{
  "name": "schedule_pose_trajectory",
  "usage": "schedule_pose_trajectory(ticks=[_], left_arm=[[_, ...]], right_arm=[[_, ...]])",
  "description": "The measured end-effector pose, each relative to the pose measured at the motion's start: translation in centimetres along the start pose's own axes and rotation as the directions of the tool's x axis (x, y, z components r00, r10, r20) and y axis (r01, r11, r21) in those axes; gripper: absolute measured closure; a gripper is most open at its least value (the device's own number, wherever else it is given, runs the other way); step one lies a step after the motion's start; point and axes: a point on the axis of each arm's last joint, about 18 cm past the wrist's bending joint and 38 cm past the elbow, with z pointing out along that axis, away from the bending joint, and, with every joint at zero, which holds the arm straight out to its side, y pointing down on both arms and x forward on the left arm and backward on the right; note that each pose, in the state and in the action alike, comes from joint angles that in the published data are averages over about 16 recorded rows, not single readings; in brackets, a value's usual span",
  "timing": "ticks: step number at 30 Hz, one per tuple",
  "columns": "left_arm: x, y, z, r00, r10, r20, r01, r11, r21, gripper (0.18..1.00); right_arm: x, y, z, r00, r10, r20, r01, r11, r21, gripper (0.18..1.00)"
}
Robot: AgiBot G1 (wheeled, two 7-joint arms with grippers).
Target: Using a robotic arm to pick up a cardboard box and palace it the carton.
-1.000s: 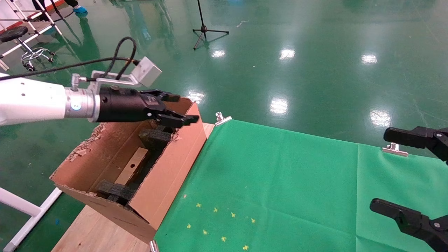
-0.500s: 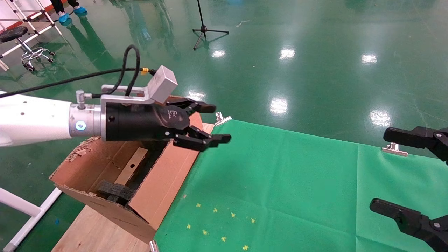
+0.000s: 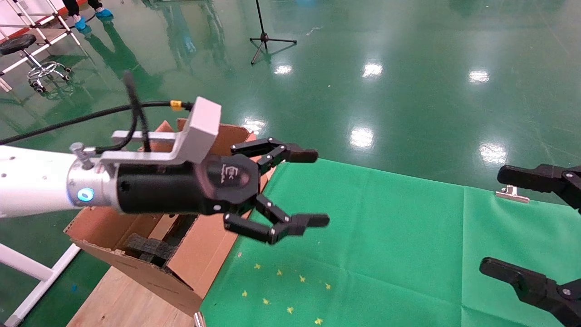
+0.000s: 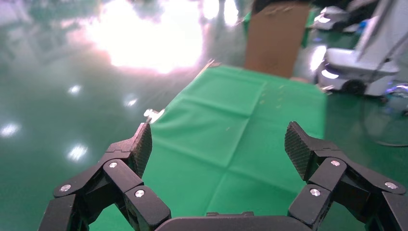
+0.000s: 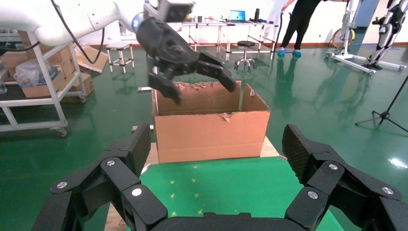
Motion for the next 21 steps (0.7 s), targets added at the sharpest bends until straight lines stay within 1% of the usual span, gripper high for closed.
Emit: schedule_pose_trajectory(ticks=[6, 11, 16, 21], left_arm=[[2.6, -1.0, 0.0, 0.995, 0.059, -0.083, -0.052, 0.995, 0.087, 0.184], [4.4, -1.6, -0.2, 0.986, 0.101, -0.131, -0.081, 0.986, 0.145, 0.184], [5.2, -1.9, -0.3, 0.981, 0.122, -0.153, -0.095, 0.98, 0.174, 0.184], [5.4, -1.9, -0.4, 0.98, 0.126, -0.157, -0.097, 0.979, 0.18, 0.184]], right_arm=[[0.0, 0.0, 0.0, 1.0, 0.0, 0.0, 0.0, 1.0, 0.0, 0.178], [0.0, 0.0, 0.0, 1.0, 0.0, 0.0, 0.0, 1.0, 0.0, 0.178], [0.0, 0.0, 0.0, 1.0, 0.0, 0.0, 0.0, 1.0, 0.0, 0.178], [0.0, 0.0, 0.0, 1.0, 0.0, -0.001, 0.0, 1.0, 0.0, 0.178]])
